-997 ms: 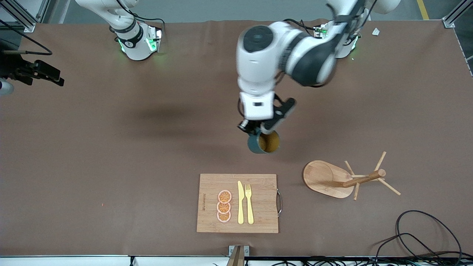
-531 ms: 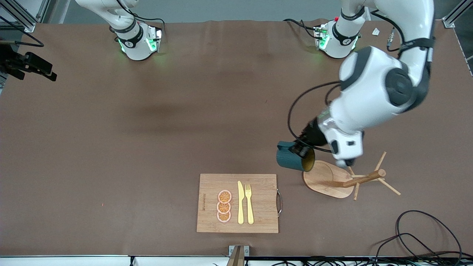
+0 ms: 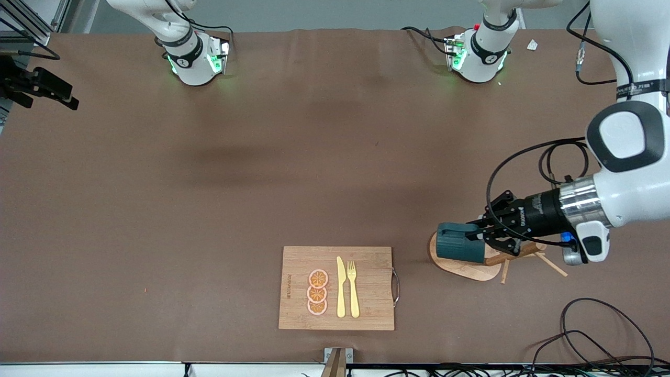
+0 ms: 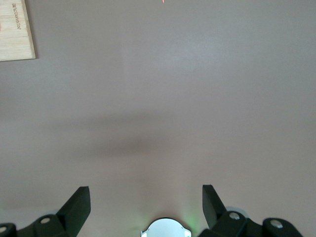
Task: Pass cup and hang on rack
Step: 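Lift the teal mug with the left gripper and carry it to the rack, then hang the mug handle on a rack peg and open the left gripper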
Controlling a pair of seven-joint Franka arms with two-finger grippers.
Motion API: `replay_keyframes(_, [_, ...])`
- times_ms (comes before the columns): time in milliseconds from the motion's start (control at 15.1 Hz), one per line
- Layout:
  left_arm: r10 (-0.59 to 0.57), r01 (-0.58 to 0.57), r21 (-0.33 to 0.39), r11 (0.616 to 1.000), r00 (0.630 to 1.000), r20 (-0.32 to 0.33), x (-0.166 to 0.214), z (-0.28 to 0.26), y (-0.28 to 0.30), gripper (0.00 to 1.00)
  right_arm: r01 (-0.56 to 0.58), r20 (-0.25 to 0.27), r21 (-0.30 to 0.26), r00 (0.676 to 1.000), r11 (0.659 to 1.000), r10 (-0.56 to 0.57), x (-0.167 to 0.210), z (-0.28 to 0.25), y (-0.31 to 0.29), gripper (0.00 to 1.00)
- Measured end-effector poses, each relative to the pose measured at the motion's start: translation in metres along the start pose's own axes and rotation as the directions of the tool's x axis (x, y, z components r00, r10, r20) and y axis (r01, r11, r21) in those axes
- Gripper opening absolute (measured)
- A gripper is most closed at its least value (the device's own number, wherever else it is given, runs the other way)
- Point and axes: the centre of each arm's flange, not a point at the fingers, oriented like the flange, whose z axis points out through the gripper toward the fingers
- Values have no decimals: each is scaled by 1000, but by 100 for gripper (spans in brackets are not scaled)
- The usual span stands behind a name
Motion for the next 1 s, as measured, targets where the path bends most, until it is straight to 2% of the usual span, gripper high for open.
replay_keyframes(465, [-28, 28, 1, 1000, 987, 161, 66, 2, -14, 21, -2, -1, -9, 1000, 1000, 2, 0, 0, 3, 100])
replay_keyframes(664, [-45, 56, -35, 998, 967, 250, 96, -12, -22, 21, 0, 1, -10, 1000, 1000, 0, -1, -2, 3, 100])
replay_keyframes(997, [-84, 98, -37, 994, 954, 288, 134, -9, -33, 21, 1, -2, -10, 1000, 1000, -1, -2, -6, 3, 100])
